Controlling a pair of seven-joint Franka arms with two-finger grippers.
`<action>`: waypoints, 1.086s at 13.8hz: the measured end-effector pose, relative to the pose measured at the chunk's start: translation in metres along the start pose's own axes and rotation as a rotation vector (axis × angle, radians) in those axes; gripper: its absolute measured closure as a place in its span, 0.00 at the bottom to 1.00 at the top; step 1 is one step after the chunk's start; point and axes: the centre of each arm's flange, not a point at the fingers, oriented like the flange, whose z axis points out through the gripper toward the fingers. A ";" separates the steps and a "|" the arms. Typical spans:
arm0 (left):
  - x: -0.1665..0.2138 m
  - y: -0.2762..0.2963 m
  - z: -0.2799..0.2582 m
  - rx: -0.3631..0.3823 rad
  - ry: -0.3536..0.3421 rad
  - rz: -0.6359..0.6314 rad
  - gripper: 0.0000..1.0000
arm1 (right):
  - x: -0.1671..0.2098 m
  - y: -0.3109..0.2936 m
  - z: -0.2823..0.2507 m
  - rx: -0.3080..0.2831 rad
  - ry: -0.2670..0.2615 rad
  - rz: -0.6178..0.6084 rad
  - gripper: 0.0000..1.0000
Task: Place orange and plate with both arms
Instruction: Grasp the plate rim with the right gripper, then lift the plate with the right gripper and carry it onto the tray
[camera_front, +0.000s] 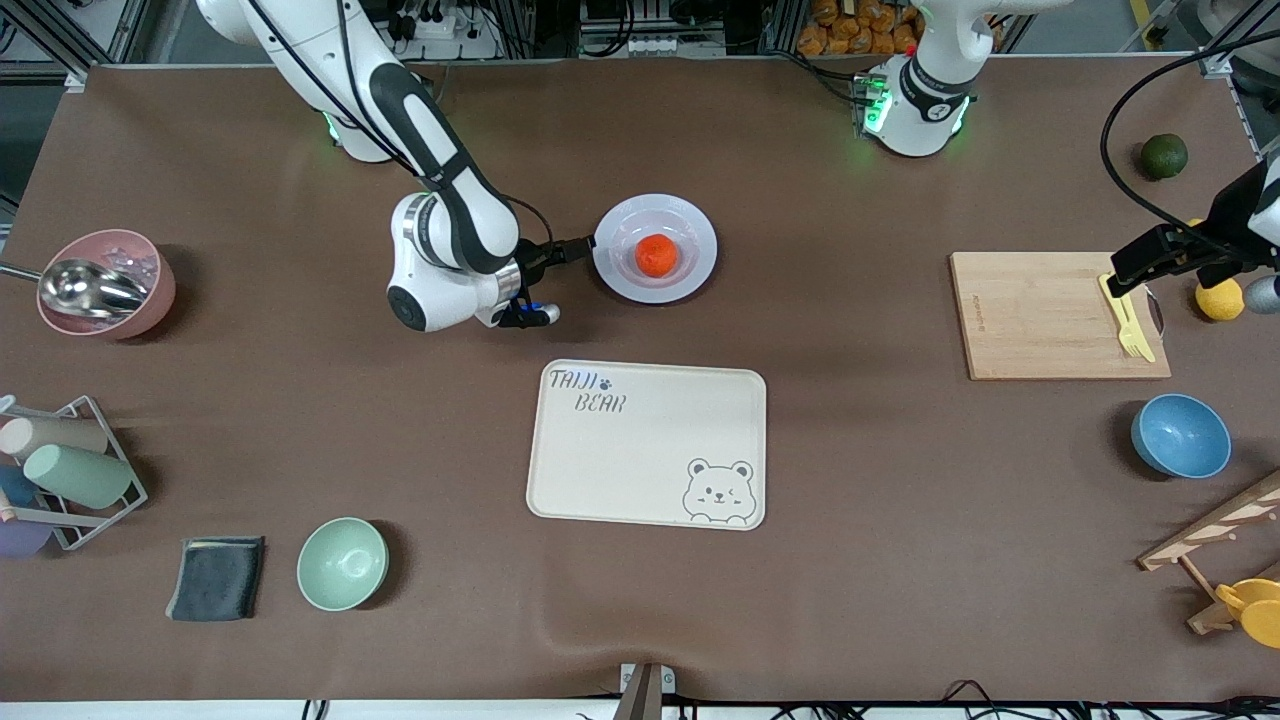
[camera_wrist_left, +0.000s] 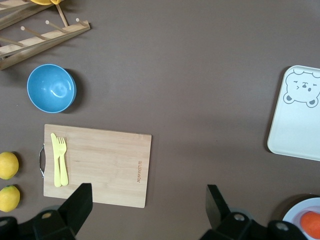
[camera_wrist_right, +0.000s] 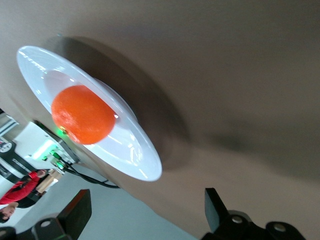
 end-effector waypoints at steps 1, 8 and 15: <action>-0.001 0.002 -0.001 0.000 0.001 0.004 0.00 | -0.001 0.000 0.009 0.022 0.006 -0.007 0.00; 0.000 -0.010 0.000 0.001 0.000 -0.018 0.00 | 0.014 0.029 0.051 0.171 0.019 -0.044 0.00; 0.000 -0.010 0.000 0.000 0.003 -0.018 0.00 | 0.003 0.001 0.083 0.231 0.033 -0.034 0.00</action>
